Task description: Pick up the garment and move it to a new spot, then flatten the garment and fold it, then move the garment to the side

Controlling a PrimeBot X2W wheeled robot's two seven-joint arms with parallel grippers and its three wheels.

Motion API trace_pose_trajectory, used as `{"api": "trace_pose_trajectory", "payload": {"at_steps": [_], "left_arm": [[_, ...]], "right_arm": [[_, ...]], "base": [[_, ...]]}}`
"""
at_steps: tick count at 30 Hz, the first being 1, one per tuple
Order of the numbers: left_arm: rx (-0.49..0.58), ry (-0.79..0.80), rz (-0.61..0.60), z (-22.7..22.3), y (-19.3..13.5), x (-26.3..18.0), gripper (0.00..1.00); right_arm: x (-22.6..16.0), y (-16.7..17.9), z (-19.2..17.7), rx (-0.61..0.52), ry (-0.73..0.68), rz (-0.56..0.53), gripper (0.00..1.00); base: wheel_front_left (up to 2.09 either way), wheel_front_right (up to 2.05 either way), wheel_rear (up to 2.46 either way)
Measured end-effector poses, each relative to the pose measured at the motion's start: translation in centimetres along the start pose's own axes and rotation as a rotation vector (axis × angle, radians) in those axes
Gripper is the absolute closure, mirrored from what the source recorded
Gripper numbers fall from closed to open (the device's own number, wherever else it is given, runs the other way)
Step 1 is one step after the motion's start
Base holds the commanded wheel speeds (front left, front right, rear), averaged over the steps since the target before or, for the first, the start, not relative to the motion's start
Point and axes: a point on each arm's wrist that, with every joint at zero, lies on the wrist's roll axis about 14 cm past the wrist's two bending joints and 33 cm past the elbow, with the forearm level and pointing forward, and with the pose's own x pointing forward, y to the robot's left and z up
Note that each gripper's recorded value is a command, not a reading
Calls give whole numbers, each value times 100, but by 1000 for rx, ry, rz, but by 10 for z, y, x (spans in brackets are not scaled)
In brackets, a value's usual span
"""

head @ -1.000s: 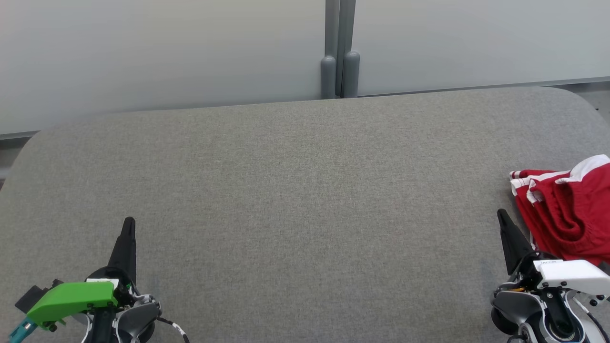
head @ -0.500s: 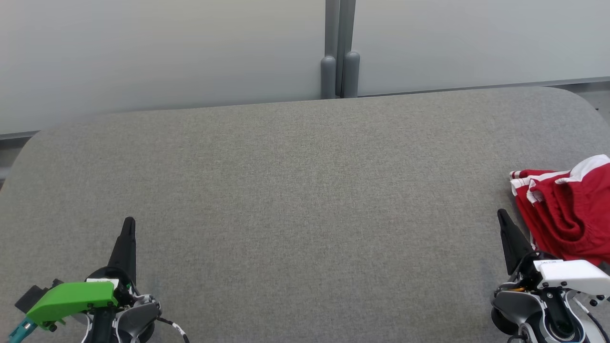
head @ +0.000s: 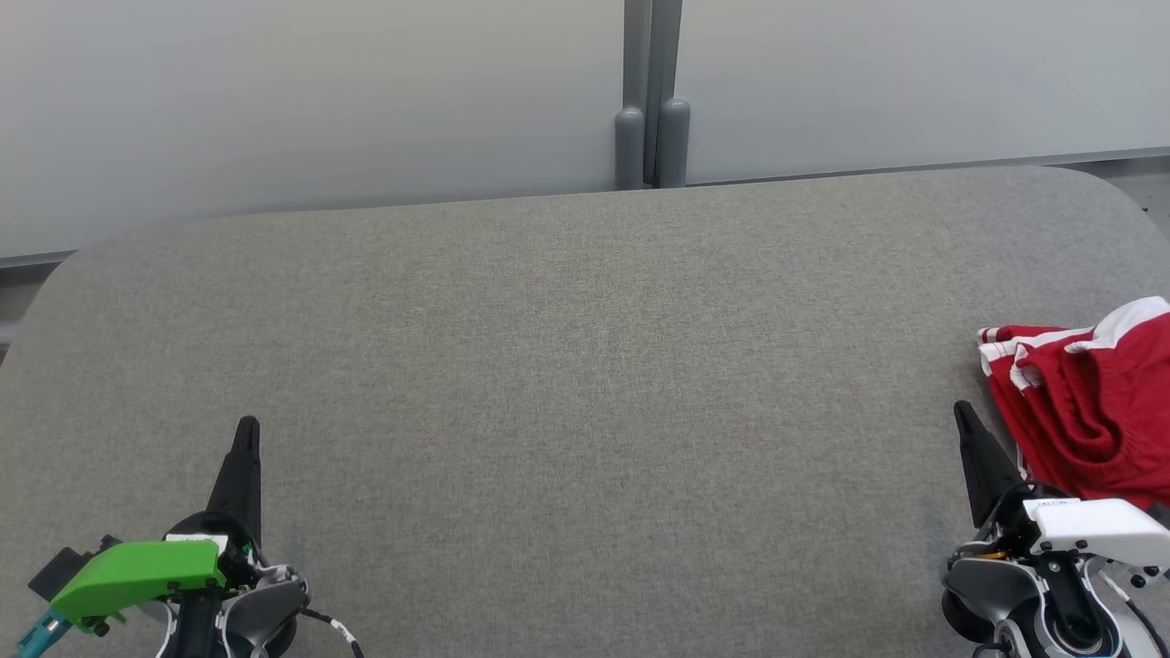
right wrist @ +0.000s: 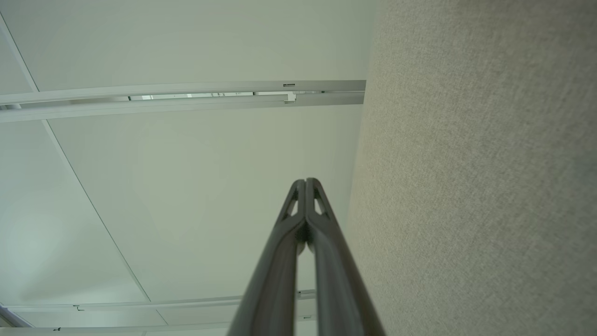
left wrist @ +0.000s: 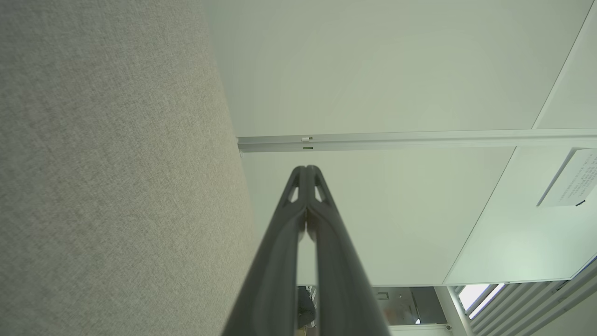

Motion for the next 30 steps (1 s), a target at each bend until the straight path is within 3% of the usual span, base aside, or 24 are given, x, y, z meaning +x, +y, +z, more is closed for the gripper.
{"api": "trace_pose_trajectory", "payload": {"at_steps": [30], "left_arm": [[1,0,0,0,0,0,100]], "right_arm": [[0,0,0,0,2,0,100]], "base": [[0,0,0]]}}
